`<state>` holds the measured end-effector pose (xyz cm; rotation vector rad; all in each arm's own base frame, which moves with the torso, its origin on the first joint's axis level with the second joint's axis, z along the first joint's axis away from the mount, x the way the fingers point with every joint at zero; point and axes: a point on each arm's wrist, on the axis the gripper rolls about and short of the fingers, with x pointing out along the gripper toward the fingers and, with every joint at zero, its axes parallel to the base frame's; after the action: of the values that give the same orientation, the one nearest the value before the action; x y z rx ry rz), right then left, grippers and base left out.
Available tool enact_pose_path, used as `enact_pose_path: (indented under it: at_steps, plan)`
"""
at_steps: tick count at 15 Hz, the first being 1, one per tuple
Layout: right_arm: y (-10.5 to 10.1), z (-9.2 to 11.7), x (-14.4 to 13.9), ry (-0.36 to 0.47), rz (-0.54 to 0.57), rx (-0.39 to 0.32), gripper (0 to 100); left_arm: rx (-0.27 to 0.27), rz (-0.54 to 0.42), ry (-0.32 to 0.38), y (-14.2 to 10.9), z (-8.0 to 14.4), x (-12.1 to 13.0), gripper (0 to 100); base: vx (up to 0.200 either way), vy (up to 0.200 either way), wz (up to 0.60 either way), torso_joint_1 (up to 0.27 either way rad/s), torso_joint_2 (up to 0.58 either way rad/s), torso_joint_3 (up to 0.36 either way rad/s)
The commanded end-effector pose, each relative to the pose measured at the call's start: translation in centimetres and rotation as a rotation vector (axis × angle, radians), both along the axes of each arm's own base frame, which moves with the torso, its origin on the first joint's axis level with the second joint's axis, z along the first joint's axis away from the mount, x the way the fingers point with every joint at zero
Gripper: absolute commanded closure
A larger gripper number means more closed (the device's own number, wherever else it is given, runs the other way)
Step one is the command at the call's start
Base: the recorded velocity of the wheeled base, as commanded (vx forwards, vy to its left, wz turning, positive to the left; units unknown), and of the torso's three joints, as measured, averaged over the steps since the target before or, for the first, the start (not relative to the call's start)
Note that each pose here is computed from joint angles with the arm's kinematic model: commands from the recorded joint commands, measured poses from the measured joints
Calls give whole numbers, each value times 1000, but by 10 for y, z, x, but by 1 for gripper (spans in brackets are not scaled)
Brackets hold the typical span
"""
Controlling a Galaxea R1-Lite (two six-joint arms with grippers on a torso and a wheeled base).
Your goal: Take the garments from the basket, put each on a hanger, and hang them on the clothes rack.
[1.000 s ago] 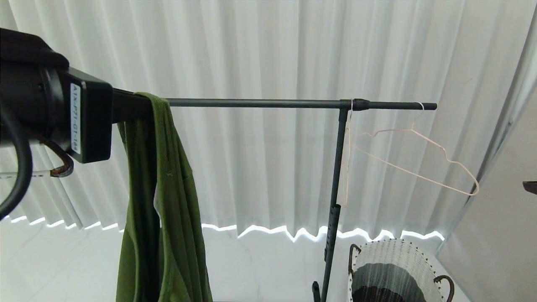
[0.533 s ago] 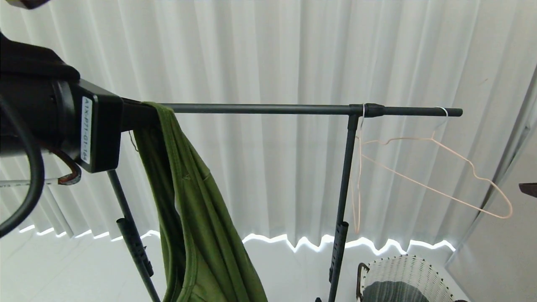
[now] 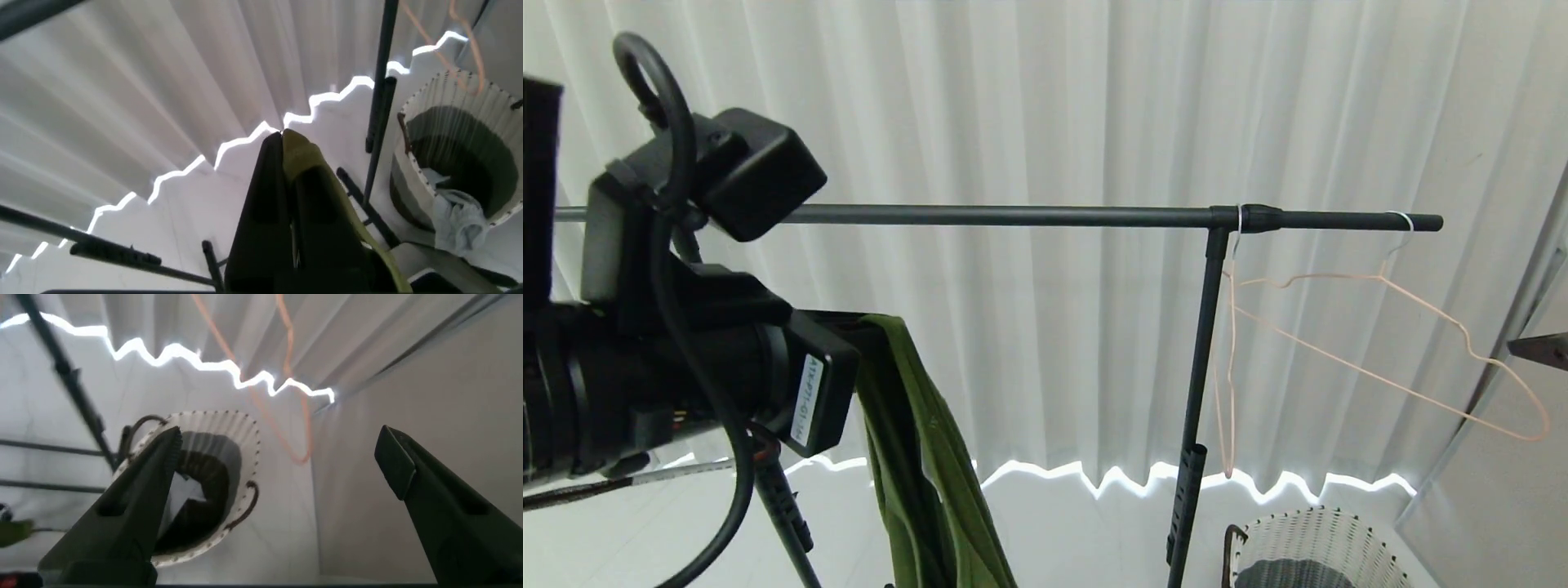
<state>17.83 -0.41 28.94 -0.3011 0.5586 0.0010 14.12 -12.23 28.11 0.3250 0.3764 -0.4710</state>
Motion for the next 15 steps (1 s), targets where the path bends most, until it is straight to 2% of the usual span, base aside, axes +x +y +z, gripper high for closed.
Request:
enact_pose_path:
  at_steps: [1,5,8,12,15]
  plan:
    - [-15,-19,39,58,6,4,0,18,1,15,7,-13,-6,100,0,0,0,0,0,0]
    - [-36,-52,92,108,76,13,0,-10,-16,-10,14,-7,-14,100,0,0,0,0,0,0]
    - [-51,-73,119,146,106,33,0,2,-32,-49,19,-2,-20,100,0,0,0,0,0,0]
    - [-57,-83,141,156,146,74,0,-16,-34,-77,26,4,-28,100,0,0,0,0,0,0]
    - [-56,-89,145,165,186,111,0,-14,-34,-75,26,3,-28,100,0,0,0,0,0,0]
